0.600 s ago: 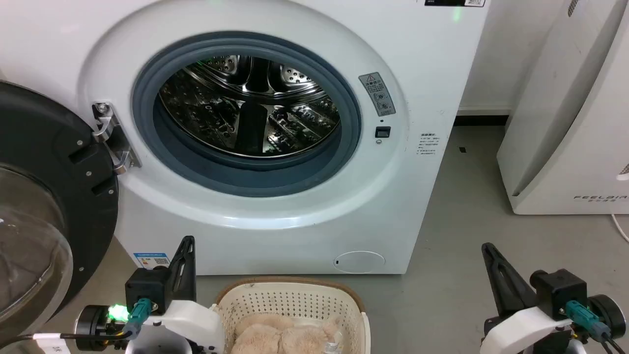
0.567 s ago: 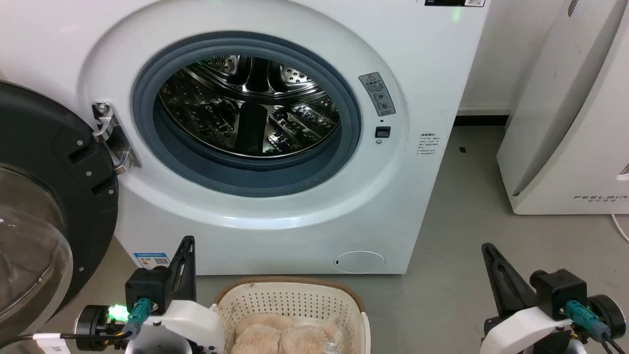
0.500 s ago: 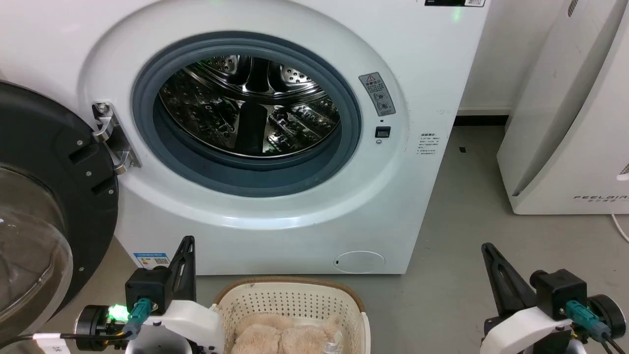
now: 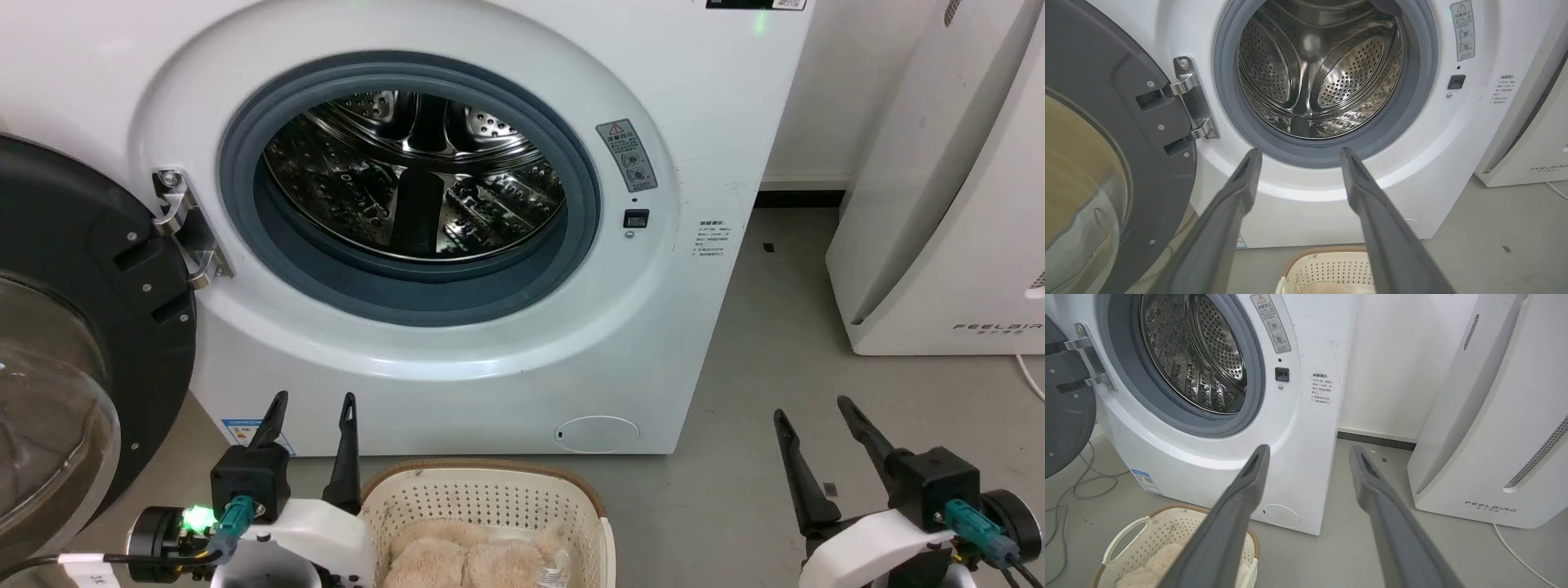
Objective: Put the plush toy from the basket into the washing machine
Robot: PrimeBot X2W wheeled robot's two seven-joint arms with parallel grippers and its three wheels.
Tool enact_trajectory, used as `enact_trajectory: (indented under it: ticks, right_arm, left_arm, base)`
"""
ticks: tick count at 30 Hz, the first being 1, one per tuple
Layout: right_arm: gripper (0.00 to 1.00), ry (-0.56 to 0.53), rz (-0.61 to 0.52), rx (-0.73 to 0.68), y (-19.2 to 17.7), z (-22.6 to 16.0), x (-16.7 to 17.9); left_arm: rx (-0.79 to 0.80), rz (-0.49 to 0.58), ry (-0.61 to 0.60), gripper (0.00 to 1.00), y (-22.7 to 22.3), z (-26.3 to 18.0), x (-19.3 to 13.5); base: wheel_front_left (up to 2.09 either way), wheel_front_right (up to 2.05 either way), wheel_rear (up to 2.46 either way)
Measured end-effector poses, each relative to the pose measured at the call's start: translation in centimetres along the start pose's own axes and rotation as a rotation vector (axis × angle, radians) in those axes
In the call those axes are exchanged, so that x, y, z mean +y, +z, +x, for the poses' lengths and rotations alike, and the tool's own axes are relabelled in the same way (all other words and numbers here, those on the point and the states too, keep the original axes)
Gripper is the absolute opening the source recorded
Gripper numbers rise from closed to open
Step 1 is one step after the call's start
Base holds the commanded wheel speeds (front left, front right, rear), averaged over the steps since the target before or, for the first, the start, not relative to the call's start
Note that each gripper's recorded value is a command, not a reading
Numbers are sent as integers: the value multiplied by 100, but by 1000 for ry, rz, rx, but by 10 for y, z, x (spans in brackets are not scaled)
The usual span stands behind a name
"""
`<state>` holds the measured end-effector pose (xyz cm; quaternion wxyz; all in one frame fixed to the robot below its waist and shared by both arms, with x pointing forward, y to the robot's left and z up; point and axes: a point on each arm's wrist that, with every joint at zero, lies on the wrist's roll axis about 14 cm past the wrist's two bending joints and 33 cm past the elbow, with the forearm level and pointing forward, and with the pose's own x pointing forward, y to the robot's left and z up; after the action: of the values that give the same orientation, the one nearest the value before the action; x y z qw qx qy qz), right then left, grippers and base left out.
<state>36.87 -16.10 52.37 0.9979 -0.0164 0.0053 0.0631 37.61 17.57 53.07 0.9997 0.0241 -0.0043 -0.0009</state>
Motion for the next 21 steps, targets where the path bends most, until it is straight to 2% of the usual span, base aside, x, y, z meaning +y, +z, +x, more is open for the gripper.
enact_trajectory:
  ticks: [11,21]
  right_arm:
    - [100,-19,39,-8,-3,2,-7]
    - [100,-45,80,-8,-8,11,-16]
  left_arm:
    - [22,-1,-26,100,-12,8,-10]
    - [110,4,-101,100,-44,31,-33]
  base:
    - [0,0,0]
    - [0,0,0]
